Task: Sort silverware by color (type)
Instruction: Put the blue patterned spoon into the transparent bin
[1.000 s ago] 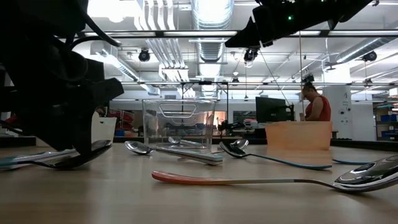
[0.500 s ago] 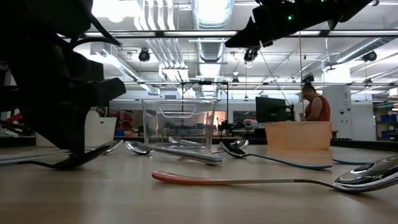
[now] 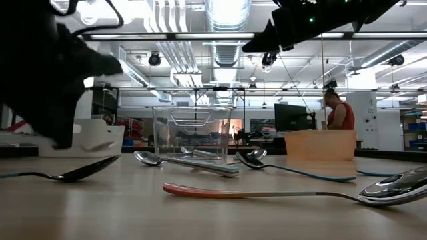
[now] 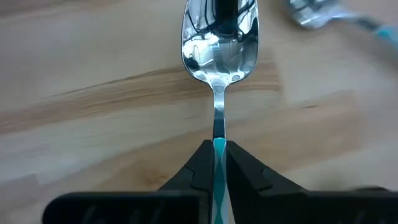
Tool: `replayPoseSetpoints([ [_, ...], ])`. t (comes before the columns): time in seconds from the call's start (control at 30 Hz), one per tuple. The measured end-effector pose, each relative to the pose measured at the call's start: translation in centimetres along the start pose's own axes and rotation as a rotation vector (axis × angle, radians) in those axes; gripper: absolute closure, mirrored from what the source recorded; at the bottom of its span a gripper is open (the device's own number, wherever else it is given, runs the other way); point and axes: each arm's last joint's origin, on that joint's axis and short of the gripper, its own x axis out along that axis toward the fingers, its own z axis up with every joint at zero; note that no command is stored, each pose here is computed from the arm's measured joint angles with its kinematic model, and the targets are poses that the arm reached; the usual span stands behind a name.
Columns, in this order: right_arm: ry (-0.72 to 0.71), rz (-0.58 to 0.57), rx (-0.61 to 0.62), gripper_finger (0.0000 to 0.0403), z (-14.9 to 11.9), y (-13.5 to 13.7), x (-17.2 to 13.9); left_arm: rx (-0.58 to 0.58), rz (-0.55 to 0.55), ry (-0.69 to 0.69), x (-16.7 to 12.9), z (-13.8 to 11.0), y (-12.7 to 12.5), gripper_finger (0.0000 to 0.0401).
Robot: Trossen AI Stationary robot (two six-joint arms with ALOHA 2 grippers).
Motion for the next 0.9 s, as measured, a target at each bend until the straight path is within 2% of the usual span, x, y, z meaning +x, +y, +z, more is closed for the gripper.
replayPoseSetpoints([
  [0.2, 0.009, -0.001, -0.012, 0.0275, -0.1, -0.1, 0.0, -0.051, -0.069, -0.001, -2.6, 1.4, 0.6, 0.0392],
  [0.57, 0.121, 0.002, -0.053, 0.0275, -1.3, -0.6, 0.2, -0.271, -0.156, -0.117, -3.9, 5.3, 0.3, 0.0392],
  [0.73, 0.197, -0.020, -0.037, 0.0275, -2.3, -1.5, 0.4, -0.262, -0.207, -0.176, -5.2, 7.5, -0.7, 0.0393],
  [0.9, 0.242, -0.049, -0.011, 0.0275, -2.9, -2.5, 0.5, -0.242, -0.213, -0.234, -6.0, 10.3, -1.6, 0.0393],
])
